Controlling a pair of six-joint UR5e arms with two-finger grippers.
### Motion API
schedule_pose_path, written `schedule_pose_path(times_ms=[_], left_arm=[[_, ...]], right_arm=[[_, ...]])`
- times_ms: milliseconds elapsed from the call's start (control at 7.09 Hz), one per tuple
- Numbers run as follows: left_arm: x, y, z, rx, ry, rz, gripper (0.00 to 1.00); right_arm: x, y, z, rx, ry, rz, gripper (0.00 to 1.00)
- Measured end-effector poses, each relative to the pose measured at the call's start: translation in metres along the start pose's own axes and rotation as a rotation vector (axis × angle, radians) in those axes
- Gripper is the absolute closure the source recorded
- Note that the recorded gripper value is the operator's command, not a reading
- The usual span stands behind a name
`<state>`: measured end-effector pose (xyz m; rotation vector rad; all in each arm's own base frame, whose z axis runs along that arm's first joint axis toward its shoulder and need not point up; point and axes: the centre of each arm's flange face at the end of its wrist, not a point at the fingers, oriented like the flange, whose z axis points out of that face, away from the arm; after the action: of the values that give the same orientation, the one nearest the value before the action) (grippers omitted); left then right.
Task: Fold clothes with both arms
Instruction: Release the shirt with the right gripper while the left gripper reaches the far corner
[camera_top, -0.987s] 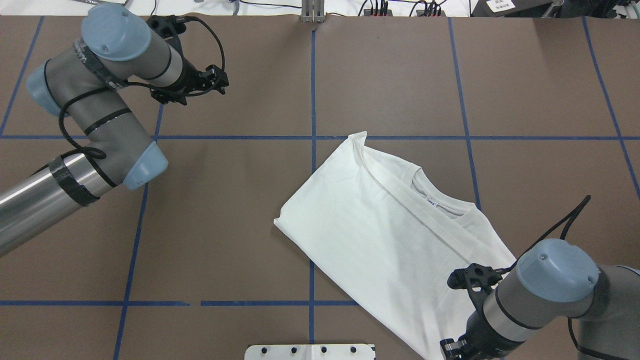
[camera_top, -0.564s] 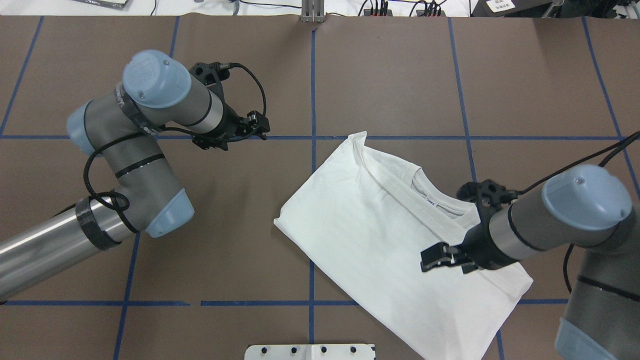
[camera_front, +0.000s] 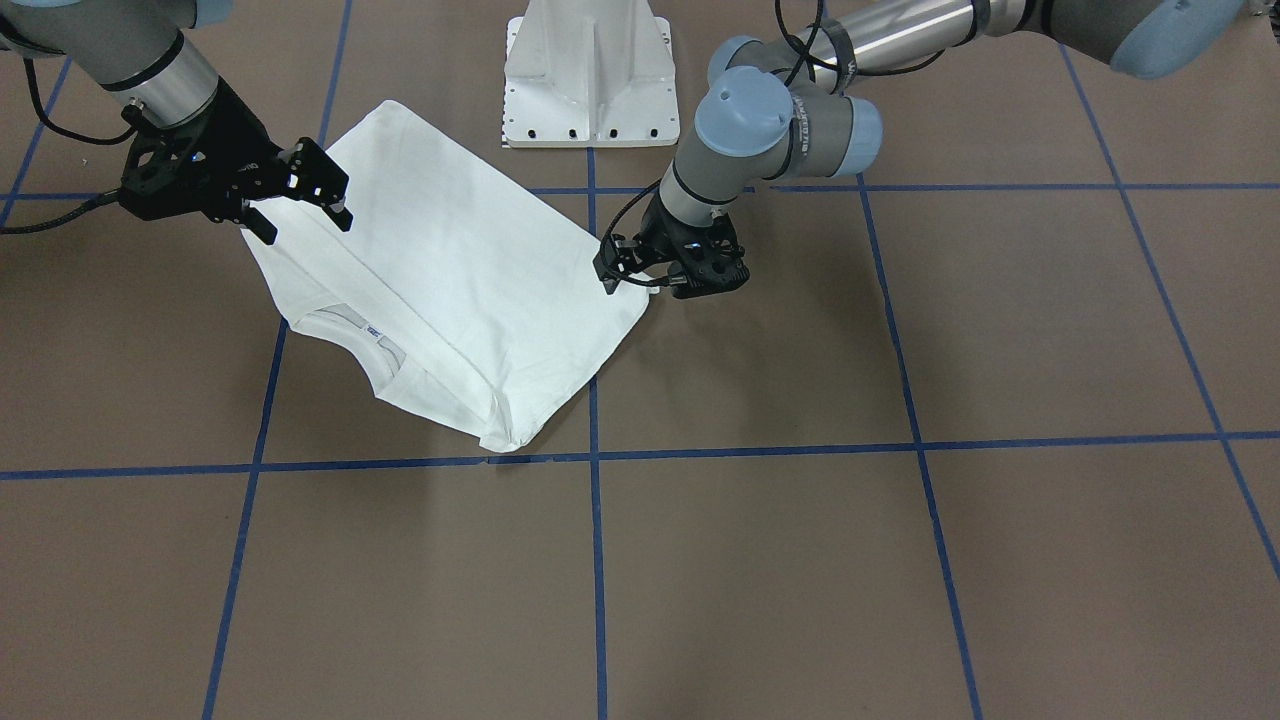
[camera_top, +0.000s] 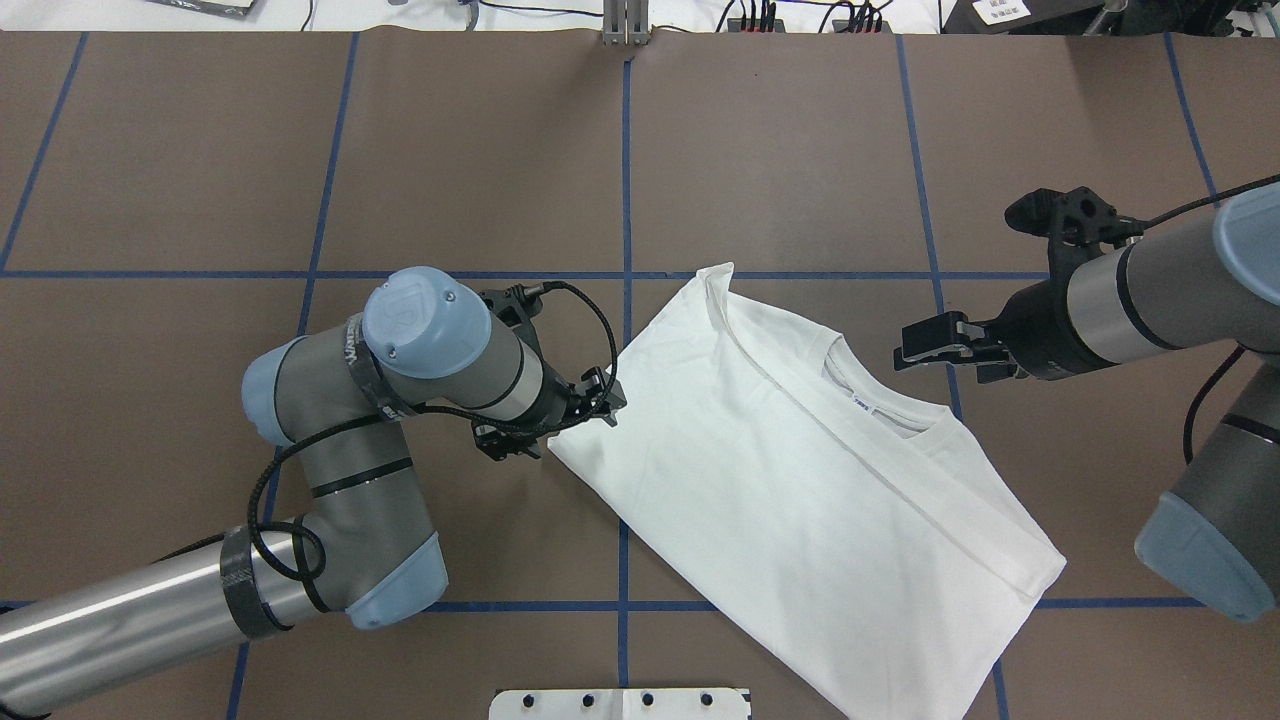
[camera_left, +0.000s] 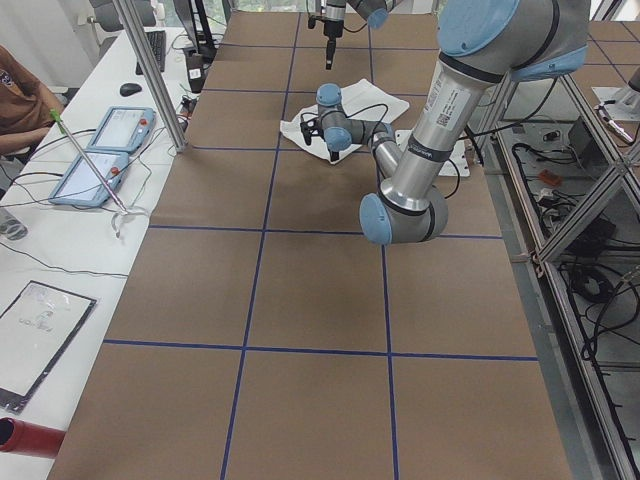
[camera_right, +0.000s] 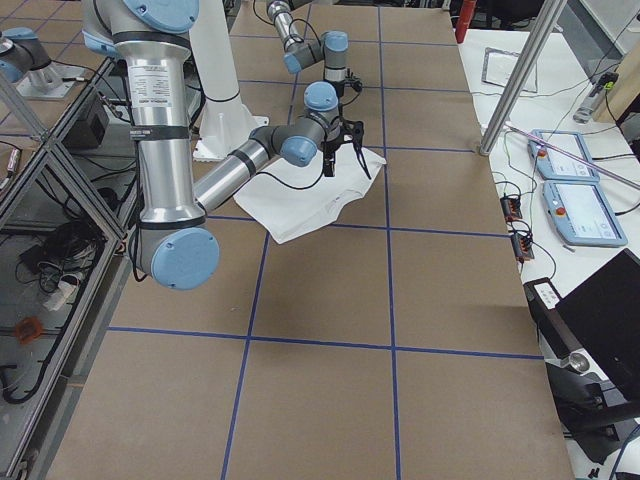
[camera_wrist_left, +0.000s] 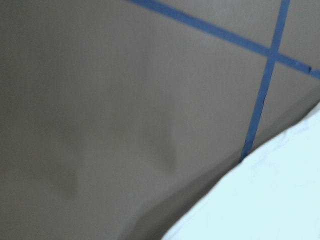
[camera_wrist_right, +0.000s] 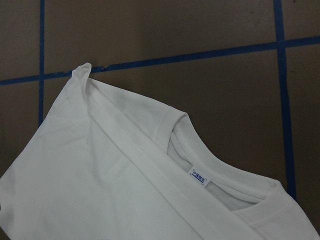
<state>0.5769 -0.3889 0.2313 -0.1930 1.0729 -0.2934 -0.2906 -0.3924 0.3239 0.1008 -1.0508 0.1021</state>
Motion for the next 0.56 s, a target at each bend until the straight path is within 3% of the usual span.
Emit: schedule_pose_path(times_ms=[423, 564], left_arm=[[-0.001, 0.029, 0.019, -0.035, -0.020, -0.063, 0.24], [-0.002, 0.026, 0.021, -0.016, -0.021, -0.067, 0.38]], right_arm=[[-0.002, -0.004, -0.002, 0.009, -0.005, -0.005, 0.00], [-0.003, -0.004, -0.002, 0.010, -0.005, -0.005, 0.00]])
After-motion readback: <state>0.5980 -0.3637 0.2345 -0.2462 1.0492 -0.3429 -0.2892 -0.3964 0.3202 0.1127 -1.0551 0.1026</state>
